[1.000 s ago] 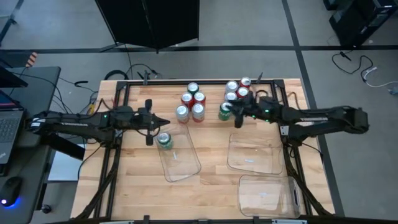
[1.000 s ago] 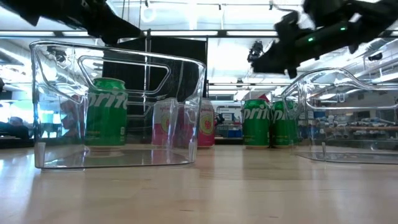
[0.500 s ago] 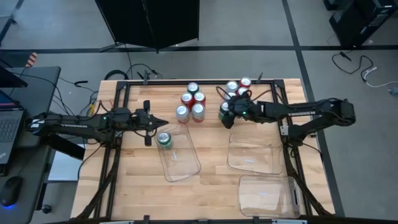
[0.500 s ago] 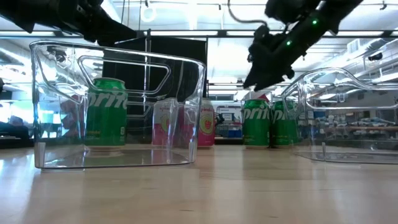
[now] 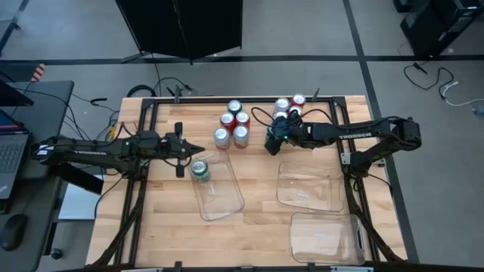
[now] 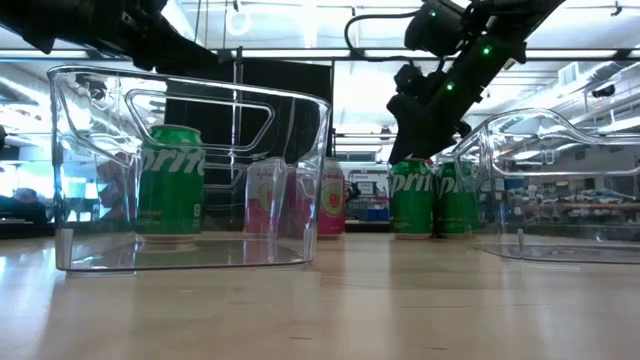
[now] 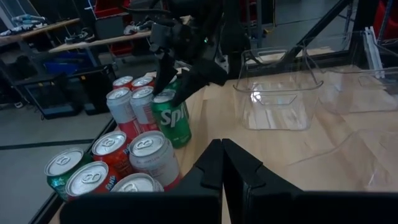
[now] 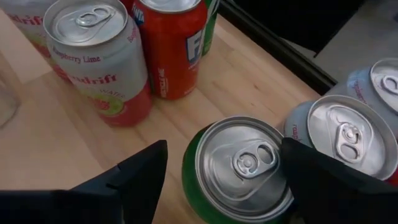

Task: Sort soda cans
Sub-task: Put the center green soda can into the top left transparent bin

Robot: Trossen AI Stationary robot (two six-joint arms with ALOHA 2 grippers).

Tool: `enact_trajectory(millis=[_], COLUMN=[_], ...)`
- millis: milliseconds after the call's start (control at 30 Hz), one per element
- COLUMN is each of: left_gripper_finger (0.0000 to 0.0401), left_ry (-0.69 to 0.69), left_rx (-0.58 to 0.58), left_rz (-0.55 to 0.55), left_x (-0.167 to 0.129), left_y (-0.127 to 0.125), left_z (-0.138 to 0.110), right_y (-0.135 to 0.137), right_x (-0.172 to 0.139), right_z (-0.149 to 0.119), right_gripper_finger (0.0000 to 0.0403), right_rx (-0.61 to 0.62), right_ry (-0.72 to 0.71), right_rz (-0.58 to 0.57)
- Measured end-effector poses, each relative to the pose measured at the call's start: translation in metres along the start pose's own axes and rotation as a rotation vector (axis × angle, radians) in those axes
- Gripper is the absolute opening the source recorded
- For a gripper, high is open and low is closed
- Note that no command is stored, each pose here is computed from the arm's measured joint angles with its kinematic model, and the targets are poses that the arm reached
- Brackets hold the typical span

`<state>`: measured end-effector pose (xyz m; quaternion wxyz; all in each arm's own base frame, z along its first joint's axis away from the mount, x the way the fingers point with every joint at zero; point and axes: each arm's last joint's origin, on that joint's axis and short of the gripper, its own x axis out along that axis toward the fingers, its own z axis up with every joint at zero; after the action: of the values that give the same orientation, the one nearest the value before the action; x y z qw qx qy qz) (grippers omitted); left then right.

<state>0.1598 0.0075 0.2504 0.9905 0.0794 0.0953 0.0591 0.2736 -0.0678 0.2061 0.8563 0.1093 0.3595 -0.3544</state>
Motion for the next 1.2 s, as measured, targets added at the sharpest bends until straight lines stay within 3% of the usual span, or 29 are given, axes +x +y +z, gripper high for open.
enact_trajectory(millis=[233,500,867,1200], left_gripper_finger=[0.0005,0.0005,0.0005,0.0005], left_ry=[0.029,0.027,0.029,0.043], left_rx=[0.003,0.003,0.003,0.004], left_rz=[0.006,0.009,0.009,0.008], left_x=[0.0,0.0,0.0,0.001], left_y=[0.0,0.0,0.0,0.0], left_z=[-0.003,-0.003,-0.003,-0.004], right_y=[0.01,0.016,0.015,0.021], right_x=[-0.012,-0.032,-0.033,-0.003], right_z=[-0.001,-0.002,-0.001,-0.013], right_gripper_finger=[0.0291,0.0301,0.0338,0.0348], right_rx=[0.002,0.005,-0.042,-0.101], right_ry=[0.006,-0.022,-0.071,0.04], right_rz=[0.136,0.204,0.106,0.079])
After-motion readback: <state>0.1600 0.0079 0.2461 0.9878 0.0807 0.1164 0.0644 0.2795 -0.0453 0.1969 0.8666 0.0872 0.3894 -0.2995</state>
